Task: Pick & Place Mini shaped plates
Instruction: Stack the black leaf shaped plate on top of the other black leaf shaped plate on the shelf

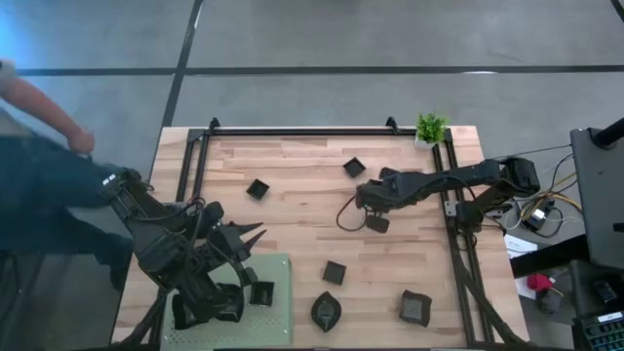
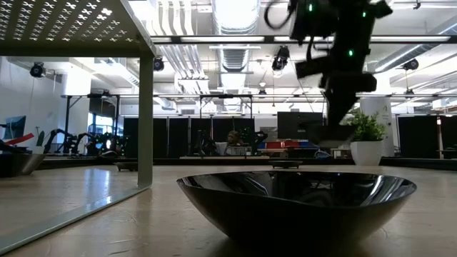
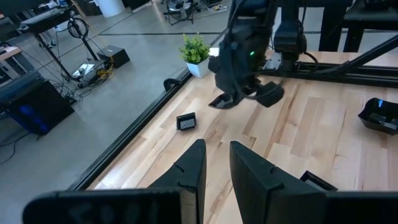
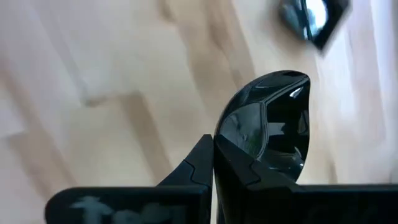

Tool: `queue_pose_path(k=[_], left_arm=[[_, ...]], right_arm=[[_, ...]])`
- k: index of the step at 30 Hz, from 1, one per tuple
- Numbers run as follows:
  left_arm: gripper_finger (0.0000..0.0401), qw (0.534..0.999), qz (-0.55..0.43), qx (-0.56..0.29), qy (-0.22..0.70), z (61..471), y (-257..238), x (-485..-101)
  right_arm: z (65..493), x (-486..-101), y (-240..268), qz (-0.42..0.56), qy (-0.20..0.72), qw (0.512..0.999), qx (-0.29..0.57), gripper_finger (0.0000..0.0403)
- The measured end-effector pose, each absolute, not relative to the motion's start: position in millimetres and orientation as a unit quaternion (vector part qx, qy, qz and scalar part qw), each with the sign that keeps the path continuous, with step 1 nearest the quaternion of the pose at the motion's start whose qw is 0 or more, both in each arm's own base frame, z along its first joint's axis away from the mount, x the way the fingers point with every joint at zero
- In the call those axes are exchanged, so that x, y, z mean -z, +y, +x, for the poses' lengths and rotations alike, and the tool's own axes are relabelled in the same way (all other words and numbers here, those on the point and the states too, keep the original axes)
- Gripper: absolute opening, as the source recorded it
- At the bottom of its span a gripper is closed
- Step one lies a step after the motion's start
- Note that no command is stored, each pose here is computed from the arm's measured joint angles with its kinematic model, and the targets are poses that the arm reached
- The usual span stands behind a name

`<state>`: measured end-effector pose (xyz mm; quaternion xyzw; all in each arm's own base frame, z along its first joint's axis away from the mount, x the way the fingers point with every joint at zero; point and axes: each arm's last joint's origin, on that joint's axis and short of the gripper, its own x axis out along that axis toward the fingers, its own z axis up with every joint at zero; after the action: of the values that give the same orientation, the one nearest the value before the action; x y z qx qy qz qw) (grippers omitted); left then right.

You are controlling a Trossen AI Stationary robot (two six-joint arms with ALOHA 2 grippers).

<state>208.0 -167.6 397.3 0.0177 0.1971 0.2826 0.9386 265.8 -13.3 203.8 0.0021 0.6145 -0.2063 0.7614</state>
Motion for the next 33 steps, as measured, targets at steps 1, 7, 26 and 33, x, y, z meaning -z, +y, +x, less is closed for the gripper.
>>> queue_pose_path(k=[1,7,26,33], left_arm=[[0.0067,0.939,0.018,-0.283,0.197,208.0,-167.7,-397.2],[0.0067,0.939,0.022,-0.282,0.198,208.0,-167.6,-397.2],[0.0067,0.938,0.018,-0.275,0.208,208.1,-167.9,-396.7],[0.0067,0.938,0.016,-0.274,0.210,208.2,-168.0,-396.6]], right_arm=[[268.9,-206.5,-8.7,-0.010,0.607,0.771,0.192,0.0008],[287.9,-214.6,11.9,-0.119,0.543,0.826,0.092,0.0008],[354.6,-177.0,19.0,-0.277,0.496,0.822,-0.035,0.0008],[378.2,-157.4,20.7,-0.320,0.505,0.799,-0.067,0.0008]])
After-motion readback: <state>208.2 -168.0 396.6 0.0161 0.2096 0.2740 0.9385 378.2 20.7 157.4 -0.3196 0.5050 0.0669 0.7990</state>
